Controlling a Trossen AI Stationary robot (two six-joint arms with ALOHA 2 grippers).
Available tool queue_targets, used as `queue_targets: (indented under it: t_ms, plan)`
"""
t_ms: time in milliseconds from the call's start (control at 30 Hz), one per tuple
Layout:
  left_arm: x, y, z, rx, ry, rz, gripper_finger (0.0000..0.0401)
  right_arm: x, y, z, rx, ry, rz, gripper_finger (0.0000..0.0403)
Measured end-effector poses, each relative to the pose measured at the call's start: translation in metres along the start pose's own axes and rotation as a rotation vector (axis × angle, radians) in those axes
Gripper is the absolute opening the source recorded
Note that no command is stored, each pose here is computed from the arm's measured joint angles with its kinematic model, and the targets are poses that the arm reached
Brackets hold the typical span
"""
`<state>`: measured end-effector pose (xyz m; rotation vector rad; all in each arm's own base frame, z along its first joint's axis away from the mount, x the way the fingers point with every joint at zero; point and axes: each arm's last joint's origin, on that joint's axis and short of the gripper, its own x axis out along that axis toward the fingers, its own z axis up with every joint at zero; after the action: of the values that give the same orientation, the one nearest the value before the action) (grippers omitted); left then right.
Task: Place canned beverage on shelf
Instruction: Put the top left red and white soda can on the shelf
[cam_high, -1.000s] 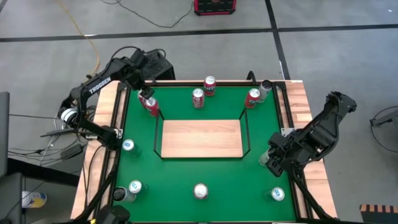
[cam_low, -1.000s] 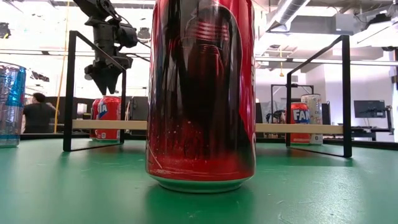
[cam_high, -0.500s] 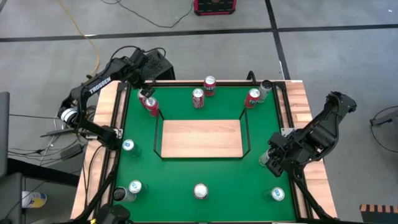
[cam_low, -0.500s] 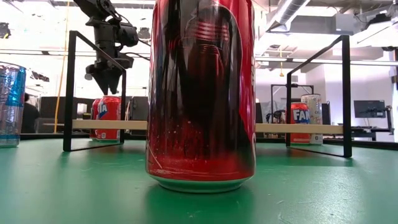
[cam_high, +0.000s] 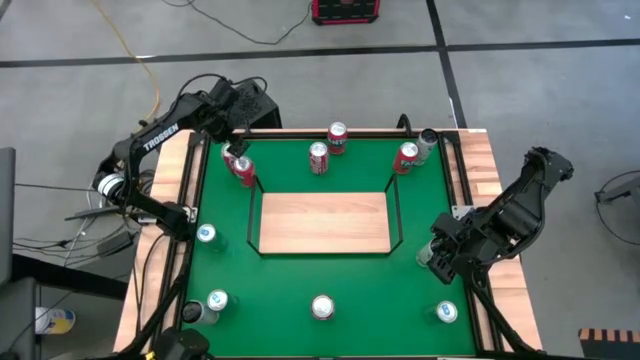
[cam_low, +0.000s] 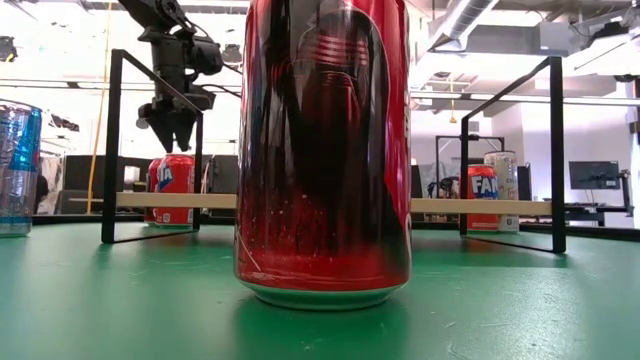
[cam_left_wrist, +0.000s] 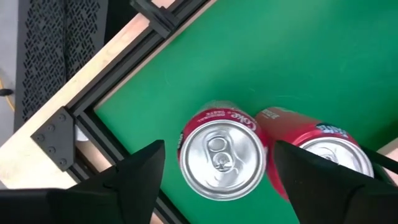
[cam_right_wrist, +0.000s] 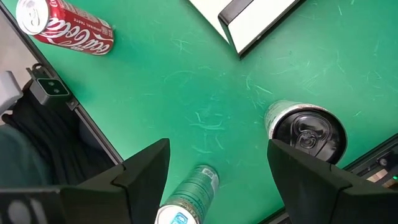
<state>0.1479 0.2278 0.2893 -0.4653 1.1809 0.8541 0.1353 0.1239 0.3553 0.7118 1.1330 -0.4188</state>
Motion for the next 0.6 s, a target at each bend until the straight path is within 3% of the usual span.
queue_targets:
  t_ms: [300, 600]
  plan:
    - [0.0, -0.0001, -0.001, 0.022, 0.011, -0.001, 0.0349, 0.0, -0.0002, 0.0002, -0.017, -0.005, -0.003, 0.0297]
    - [0.0081, -0.001, -0.0012, 0.014, -0.015, -0.005, 0.0355, 0.0001, -0.0002, 0.0008, -0.023, -0.026, -0.004, 0.0297]
